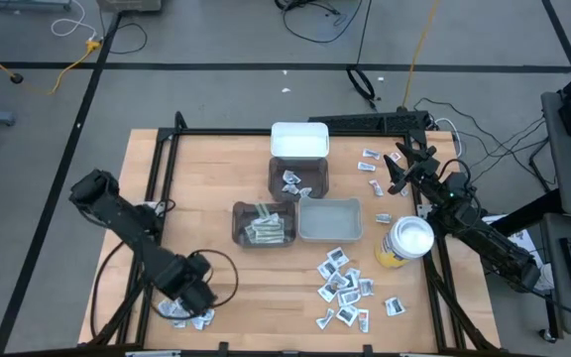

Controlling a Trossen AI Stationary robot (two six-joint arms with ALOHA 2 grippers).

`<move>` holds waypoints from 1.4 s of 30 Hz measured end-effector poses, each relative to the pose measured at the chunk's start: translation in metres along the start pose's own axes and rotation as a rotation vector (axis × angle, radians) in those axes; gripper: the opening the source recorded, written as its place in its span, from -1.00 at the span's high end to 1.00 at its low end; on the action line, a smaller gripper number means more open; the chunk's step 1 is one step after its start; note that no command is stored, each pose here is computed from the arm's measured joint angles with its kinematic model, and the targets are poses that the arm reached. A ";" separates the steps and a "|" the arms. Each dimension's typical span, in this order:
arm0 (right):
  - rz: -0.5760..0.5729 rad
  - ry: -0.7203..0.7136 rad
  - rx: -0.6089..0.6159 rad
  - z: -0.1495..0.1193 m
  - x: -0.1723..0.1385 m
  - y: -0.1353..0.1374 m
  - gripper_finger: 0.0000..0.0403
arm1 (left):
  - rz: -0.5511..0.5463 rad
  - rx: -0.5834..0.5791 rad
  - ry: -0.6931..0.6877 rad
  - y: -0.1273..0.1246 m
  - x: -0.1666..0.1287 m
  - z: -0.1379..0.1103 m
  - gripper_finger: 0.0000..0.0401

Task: Pick & Place First Aid Supplies
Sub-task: Put the white alcohol pad into the top black bin

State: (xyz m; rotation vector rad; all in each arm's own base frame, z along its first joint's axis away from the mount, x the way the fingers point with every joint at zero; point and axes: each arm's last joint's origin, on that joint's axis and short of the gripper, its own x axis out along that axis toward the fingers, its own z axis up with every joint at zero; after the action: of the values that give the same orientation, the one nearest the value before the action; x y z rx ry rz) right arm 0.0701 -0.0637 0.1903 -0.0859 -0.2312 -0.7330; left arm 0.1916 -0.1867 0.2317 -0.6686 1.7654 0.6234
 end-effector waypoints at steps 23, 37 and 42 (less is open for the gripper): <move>0.000 0.000 0.000 0.000 0.000 0.000 -0.31 | -0.063 0.050 0.014 0.001 0.096 0.006 -0.47; 0.000 0.001 0.000 0.000 0.000 0.000 -0.31 | -0.063 0.153 0.047 0.000 0.098 0.014 0.38; 0.000 0.000 0.000 0.000 0.000 0.000 -0.31 | -0.075 0.166 0.042 0.002 0.093 0.020 0.74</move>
State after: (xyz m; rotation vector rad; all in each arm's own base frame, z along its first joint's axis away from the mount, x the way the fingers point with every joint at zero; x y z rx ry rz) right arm 0.0701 -0.0637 0.1903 -0.0858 -0.2308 -0.7330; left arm 0.1805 -0.1840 0.1368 -0.6333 1.8003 0.4097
